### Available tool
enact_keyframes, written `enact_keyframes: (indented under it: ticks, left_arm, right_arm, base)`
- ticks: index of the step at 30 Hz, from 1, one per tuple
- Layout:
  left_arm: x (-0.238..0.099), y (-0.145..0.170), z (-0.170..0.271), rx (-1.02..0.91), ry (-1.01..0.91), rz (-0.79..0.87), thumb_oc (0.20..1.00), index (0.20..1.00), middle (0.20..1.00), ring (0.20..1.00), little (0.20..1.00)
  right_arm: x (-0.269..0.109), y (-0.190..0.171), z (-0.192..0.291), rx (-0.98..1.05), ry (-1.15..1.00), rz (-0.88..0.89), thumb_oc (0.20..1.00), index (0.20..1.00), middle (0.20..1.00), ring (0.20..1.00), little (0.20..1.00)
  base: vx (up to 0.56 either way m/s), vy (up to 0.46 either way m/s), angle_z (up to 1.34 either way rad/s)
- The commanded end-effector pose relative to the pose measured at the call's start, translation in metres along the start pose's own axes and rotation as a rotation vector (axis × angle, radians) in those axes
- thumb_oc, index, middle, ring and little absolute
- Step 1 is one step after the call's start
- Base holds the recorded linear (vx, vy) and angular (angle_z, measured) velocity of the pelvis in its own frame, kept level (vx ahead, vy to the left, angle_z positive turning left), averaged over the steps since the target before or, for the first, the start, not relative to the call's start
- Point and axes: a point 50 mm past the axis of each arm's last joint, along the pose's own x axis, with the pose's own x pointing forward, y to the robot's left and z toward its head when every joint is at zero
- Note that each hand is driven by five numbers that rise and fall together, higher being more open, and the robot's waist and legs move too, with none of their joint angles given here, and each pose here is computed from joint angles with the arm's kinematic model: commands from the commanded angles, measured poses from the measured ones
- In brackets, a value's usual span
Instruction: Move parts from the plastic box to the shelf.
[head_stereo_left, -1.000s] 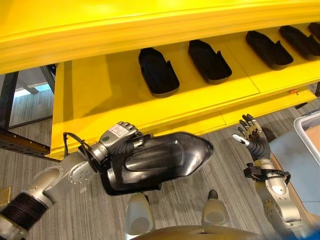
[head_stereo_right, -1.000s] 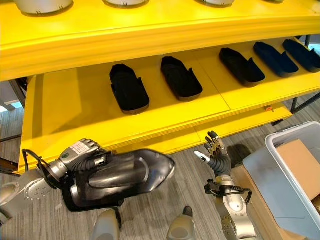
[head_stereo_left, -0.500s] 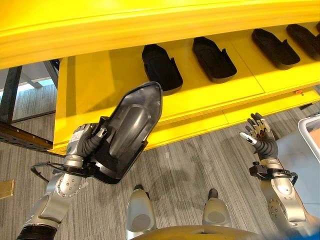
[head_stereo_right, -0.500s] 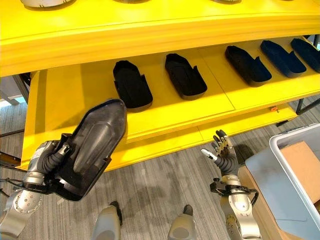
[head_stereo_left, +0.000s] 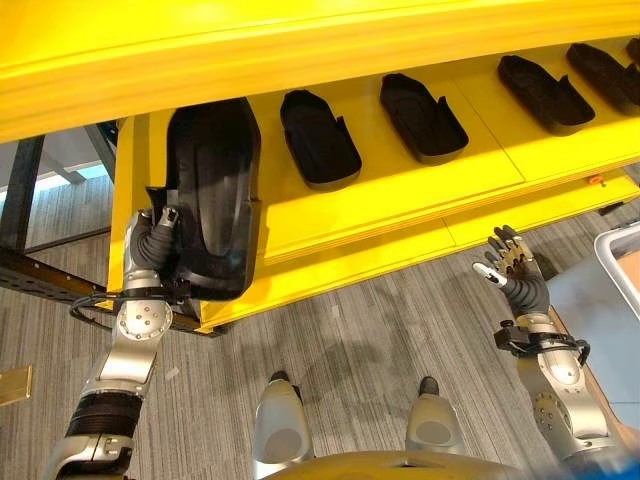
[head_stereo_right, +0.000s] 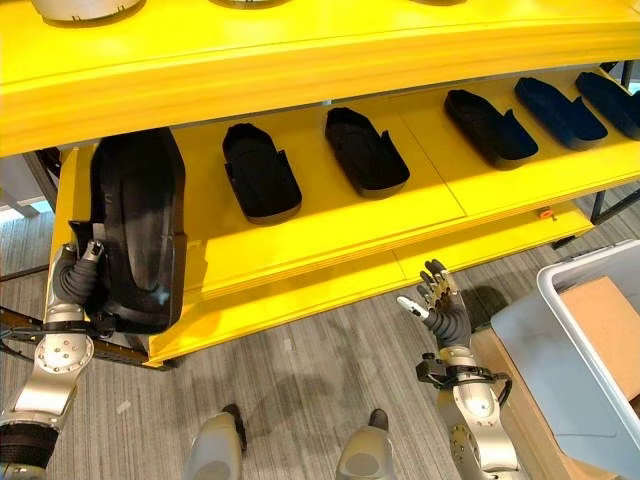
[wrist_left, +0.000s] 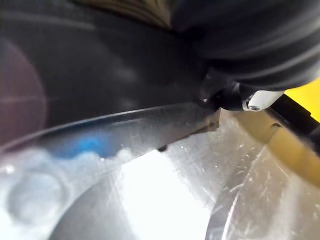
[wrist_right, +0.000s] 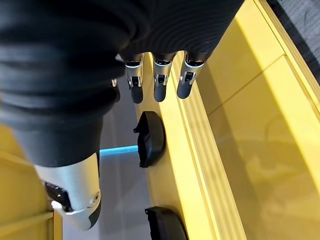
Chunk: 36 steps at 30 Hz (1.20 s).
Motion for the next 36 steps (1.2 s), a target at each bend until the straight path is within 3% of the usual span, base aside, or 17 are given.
enact_keyframes:
  ticks: [1, 11, 27, 32, 36]
  left_arm:
    - [0.023, 0.031, 0.018, -0.065, -0.083, 0.185, 0.2, 0.2, 0.2, 0.2, 0.2]
    - [0.071, 0.054, 0.047, -0.2, -0.104, 0.318, 0.2, 0.2, 0.2, 0.2, 0.2]
    - [0.148, 0.046, 0.132, -0.07, -0.157, 0.172, 0.2, 0.2, 0.2, 0.2, 0.2]
    - [0.157, 0.043, 0.144, -0.134, -0.128, 0.179, 0.2, 0.2, 0.2, 0.2, 0.2]
    - [0.161, 0.039, 0.151, -0.301, -0.096, 0.197, 0.2, 0.2, 0.2, 0.2, 0.2]
  right_arm:
    - [0.004, 0.008, 0.014, 0.023, -0.077, 0.04, 1.0, 1.0, 1.0, 1.0, 1.0]
    - [0.004, 0.024, 0.008, 0.027, -0.036, 0.126, 1.0, 1.0, 1.0, 1.0, 1.0]
    - [0.015, 0.043, 0.019, 0.04, -0.066, 0.256, 1.0, 1.0, 1.0, 1.0, 1.0]
    - [0.016, 0.048, 0.018, 0.052, -0.06, 0.281, 1.0, 1.0, 1.0, 1.0, 1.0]
    - [0.017, 0.051, 0.019, 0.048, -0.056, 0.294, 1.0, 1.0, 1.0, 1.0, 1.0]
  base:
    - [0.0, 0.0, 0.0]
    - [0.0, -0.002, 0.02]
    - [-0.06, 0.014, 0.13]
    - [-0.04, 0.014, -0.05]
    - [-0.02, 0.005, -0.01]
